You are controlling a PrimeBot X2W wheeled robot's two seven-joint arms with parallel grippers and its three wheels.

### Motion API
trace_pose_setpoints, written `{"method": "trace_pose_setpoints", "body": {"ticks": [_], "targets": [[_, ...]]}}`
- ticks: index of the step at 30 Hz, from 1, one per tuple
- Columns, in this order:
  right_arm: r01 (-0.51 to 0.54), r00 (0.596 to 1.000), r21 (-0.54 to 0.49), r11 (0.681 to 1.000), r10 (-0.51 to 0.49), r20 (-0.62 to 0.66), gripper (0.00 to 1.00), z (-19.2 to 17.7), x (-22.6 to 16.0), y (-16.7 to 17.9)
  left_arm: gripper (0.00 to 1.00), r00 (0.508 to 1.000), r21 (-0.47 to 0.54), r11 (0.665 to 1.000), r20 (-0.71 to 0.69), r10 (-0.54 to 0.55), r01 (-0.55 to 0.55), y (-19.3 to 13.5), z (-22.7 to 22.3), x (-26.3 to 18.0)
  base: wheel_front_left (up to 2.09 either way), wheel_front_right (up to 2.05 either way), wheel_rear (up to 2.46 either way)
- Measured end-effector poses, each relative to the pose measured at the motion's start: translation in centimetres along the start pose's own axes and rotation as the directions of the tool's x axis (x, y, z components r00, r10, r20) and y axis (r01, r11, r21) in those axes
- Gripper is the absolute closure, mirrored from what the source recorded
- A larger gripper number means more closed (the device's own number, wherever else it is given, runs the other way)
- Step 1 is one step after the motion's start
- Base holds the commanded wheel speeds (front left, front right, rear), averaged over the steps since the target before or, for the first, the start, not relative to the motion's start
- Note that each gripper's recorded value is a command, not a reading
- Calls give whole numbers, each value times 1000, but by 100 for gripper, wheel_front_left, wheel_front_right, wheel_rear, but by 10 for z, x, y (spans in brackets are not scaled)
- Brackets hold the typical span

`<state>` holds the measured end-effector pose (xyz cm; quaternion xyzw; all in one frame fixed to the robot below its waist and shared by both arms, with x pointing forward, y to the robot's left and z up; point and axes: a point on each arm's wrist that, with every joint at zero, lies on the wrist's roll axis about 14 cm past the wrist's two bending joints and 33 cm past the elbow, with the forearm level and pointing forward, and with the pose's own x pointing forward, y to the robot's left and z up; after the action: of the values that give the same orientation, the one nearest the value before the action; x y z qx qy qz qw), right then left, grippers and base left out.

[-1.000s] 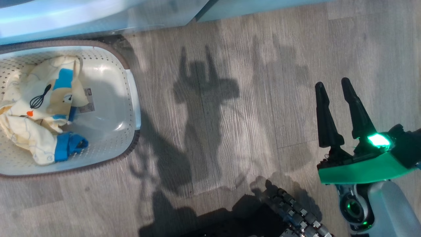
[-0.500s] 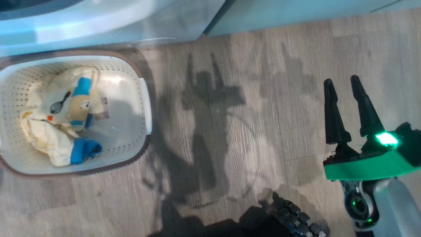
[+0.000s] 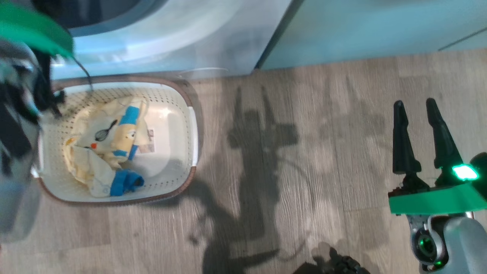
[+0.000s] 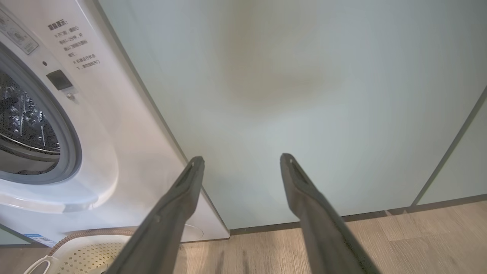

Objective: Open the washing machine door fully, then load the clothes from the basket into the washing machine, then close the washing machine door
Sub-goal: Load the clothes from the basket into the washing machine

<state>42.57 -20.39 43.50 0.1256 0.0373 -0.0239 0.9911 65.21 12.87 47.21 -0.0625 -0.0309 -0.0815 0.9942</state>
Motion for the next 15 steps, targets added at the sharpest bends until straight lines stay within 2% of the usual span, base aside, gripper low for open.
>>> {"method": "trace_pose_setpoints", "body": {"ticks": [15], "targets": [[-74, 996, -28, 997, 76, 44, 0, 21, -20, 27, 0, 996, -7, 996, 29, 85, -85, -6, 41, -127, 0, 0, 0]]}}
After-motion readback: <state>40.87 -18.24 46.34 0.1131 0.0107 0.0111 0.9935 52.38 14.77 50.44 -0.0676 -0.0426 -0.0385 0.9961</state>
